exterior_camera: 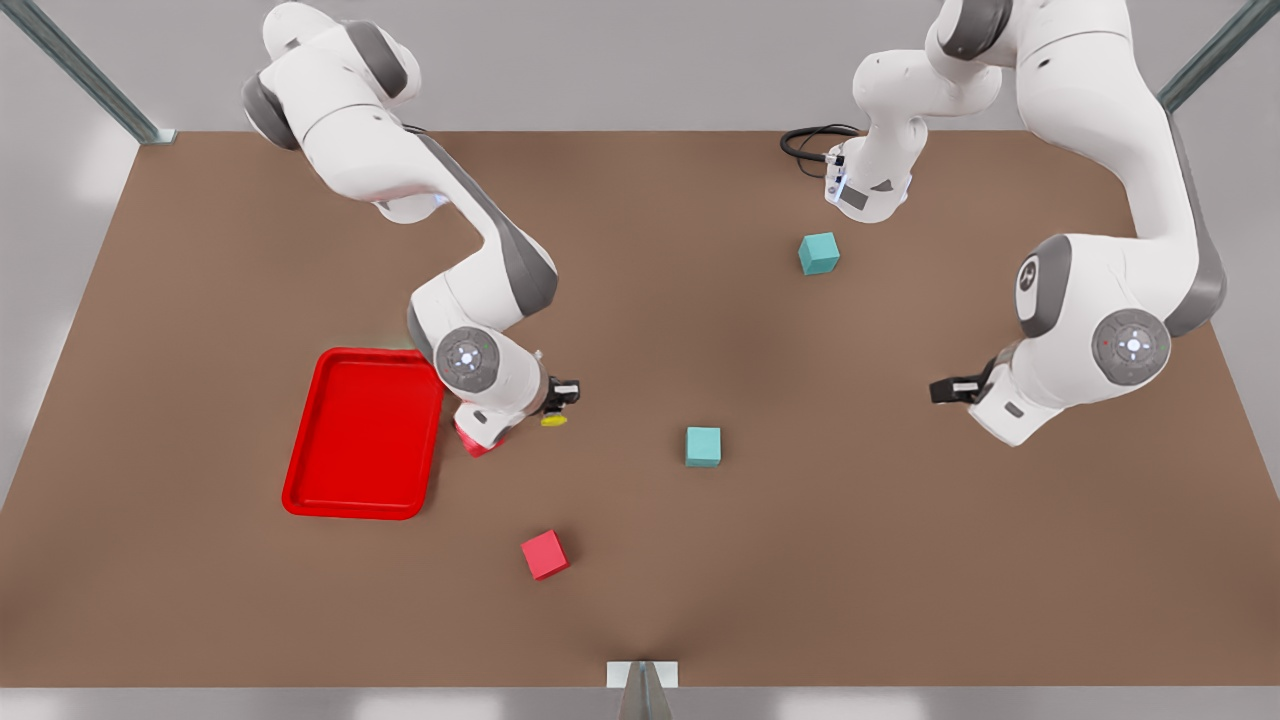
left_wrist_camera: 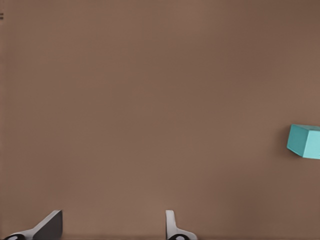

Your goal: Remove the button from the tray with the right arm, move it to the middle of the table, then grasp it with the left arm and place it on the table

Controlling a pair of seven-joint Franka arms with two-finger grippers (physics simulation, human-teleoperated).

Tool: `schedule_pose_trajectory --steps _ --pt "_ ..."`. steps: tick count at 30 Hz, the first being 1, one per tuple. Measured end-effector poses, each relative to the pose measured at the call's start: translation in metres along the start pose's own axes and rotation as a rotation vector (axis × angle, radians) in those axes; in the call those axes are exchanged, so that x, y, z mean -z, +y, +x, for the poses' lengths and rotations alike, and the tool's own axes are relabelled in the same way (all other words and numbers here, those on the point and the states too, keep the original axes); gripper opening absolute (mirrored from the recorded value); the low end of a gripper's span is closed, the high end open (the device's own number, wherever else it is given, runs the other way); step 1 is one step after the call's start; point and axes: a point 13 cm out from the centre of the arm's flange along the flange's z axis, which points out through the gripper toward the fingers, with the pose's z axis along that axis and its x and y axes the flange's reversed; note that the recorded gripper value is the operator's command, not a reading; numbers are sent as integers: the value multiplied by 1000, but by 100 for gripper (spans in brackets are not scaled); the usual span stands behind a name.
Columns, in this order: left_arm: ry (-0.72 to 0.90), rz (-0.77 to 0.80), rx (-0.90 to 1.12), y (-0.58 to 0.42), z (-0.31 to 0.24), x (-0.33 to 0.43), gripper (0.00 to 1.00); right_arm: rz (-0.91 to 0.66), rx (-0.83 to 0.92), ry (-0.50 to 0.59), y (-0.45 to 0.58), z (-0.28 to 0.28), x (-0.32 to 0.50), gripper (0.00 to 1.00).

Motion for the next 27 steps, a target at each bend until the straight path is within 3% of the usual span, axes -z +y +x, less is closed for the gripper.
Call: schedule_pose_trajectory --steps 8,15,16,20,23,27 --pt "30 1 7 10 -4 -18 100 -93 -85 40 184 53 -86 43" --pt "45 1 0 7 -13 -35 100 -71 -305 34 178 31 -153 45" --pt "45 1 -1 7 -13 -36 100 -67 -326 35 179 31 -162 100" --pt "42 2 -4 6 -14 -36 100 -77 -393 20 186 31 -167 100" --pt "31 6 -21 -3 -15 -32 100 -105 -431 -7 189 30 -117 100" --pt "-11 -1 -351 -236 28 -42 100 -131 -563 -49 88 0 45 100"
